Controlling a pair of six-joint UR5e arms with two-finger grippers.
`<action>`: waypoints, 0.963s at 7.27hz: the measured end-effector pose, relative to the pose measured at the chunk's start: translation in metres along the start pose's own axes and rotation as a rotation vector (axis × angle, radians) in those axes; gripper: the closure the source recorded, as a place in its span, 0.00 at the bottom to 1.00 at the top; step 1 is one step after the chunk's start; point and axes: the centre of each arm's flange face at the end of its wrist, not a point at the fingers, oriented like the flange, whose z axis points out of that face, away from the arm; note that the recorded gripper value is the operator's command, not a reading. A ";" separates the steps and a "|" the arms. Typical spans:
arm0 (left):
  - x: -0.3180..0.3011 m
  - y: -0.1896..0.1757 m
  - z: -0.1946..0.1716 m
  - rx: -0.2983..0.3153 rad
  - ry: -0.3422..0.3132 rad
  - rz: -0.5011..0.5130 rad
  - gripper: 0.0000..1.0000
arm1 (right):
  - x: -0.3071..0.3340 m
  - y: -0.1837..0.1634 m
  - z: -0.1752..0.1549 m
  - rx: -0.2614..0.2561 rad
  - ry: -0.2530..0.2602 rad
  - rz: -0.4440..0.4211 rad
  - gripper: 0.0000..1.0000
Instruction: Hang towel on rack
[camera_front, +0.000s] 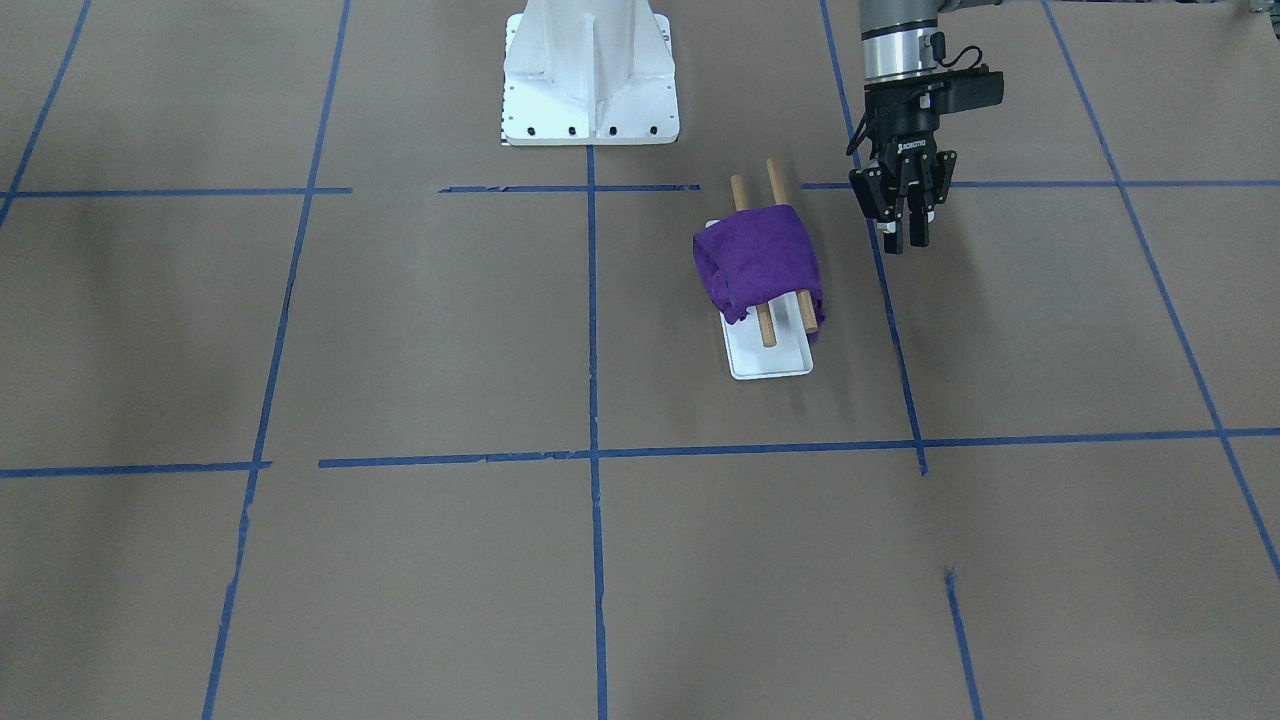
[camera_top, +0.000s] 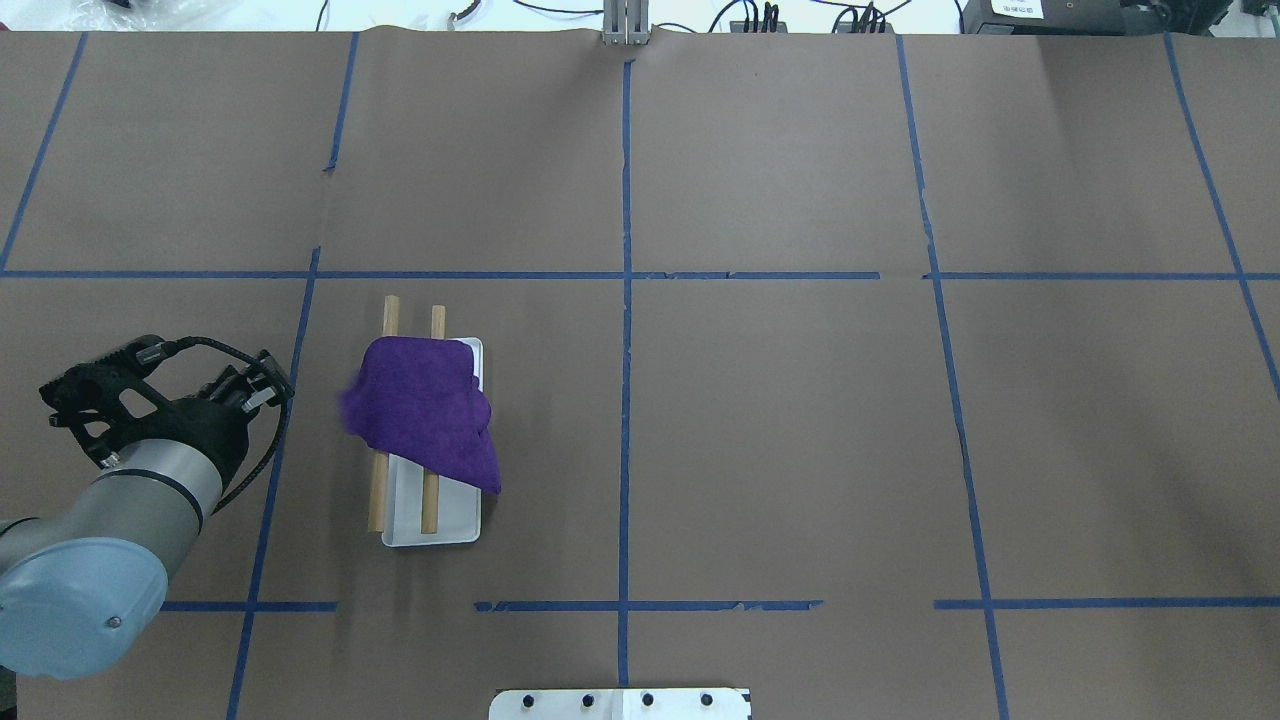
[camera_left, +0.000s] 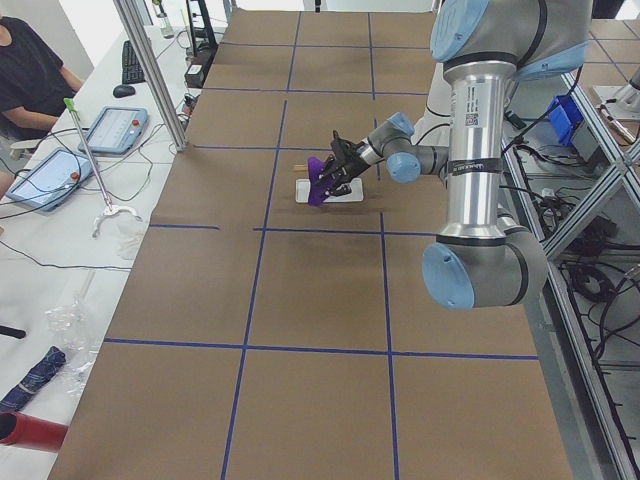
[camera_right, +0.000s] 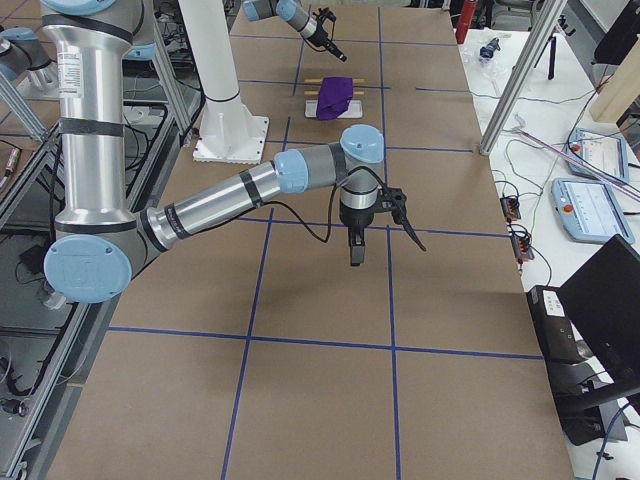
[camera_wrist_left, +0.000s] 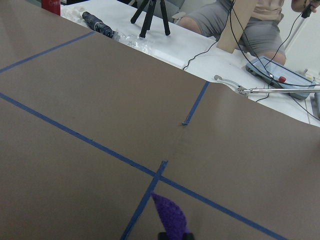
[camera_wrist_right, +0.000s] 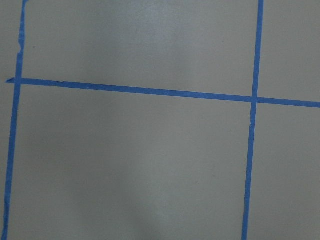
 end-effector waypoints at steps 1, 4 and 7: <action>0.002 -0.014 0.003 -0.041 -0.012 0.050 0.00 | 0.026 0.000 0.003 -0.006 -0.001 -0.023 0.00; 0.005 -0.066 0.014 -0.180 -0.019 0.234 0.00 | 0.081 0.006 0.006 -0.011 -0.031 0.009 0.00; -0.027 -0.145 0.034 -0.310 -0.017 0.490 0.00 | 0.101 0.015 0.012 -0.024 -0.039 0.049 0.00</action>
